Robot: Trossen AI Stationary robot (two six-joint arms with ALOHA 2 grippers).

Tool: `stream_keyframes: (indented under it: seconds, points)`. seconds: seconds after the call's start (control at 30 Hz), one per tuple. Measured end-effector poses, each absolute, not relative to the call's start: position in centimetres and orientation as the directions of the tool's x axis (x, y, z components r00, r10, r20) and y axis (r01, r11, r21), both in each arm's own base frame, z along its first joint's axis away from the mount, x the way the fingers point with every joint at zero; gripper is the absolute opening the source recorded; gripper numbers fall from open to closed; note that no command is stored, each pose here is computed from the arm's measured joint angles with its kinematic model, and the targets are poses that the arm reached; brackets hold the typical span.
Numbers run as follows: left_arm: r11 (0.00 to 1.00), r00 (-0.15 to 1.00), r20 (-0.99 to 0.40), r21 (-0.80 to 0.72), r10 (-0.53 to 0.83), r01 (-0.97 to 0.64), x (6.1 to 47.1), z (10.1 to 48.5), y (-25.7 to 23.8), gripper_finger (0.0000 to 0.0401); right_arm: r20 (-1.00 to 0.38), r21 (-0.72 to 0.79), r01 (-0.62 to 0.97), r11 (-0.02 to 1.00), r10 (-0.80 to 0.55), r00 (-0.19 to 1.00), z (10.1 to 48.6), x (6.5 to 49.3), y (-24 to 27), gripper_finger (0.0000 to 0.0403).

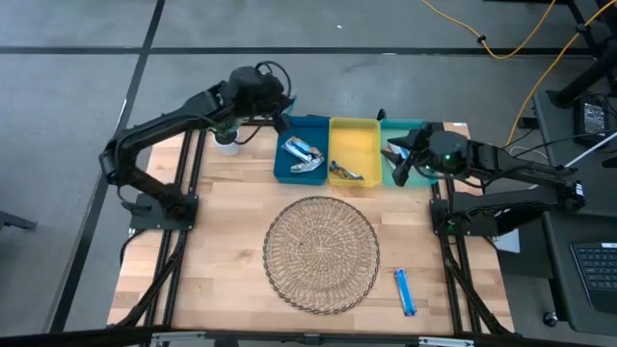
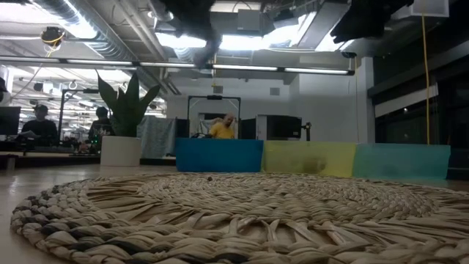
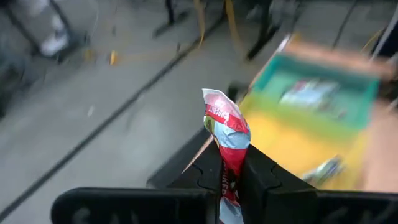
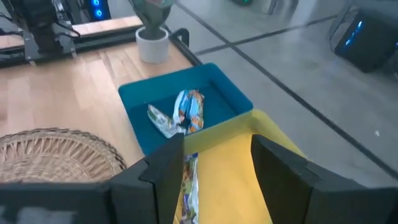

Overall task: Pick and place Granola Bars by type
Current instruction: Put the red granola bar into the green bin

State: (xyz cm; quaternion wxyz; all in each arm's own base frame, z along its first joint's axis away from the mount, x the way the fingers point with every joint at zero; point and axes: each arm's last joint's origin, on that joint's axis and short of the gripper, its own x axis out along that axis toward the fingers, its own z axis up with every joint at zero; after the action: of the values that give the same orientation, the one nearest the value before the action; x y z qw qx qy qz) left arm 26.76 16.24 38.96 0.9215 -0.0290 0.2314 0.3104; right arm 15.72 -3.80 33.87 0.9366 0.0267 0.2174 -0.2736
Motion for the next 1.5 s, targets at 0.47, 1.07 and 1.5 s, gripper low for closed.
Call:
stream_keyframes:
  seconds: [0.47,1.07,1.5]
  points:
    - [0.909,0.900,-0.129,0.024,0.416,-0.416,27.7,43.7,9.8,0.0020,-0.197,0.002,0.317,0.948,-0.311,0.930,35.3,19.9,-5.5,0.0189]
    - [0.985,0.985,-0.030,-0.021,0.170,-0.171,29.0,44.6,5.1,0.0020,0.025,0.139,-0.113,0.984,0.110,0.994,33.8,26.3,-8.6,0.0307]
    - [0.991,0.991,-0.013,-0.040,0.131,-0.131,29.1,44.8,4.4,0.0020,0.093,0.139,-0.259,0.956,0.247,0.964,35.1,28.8,-9.2,0.0308]
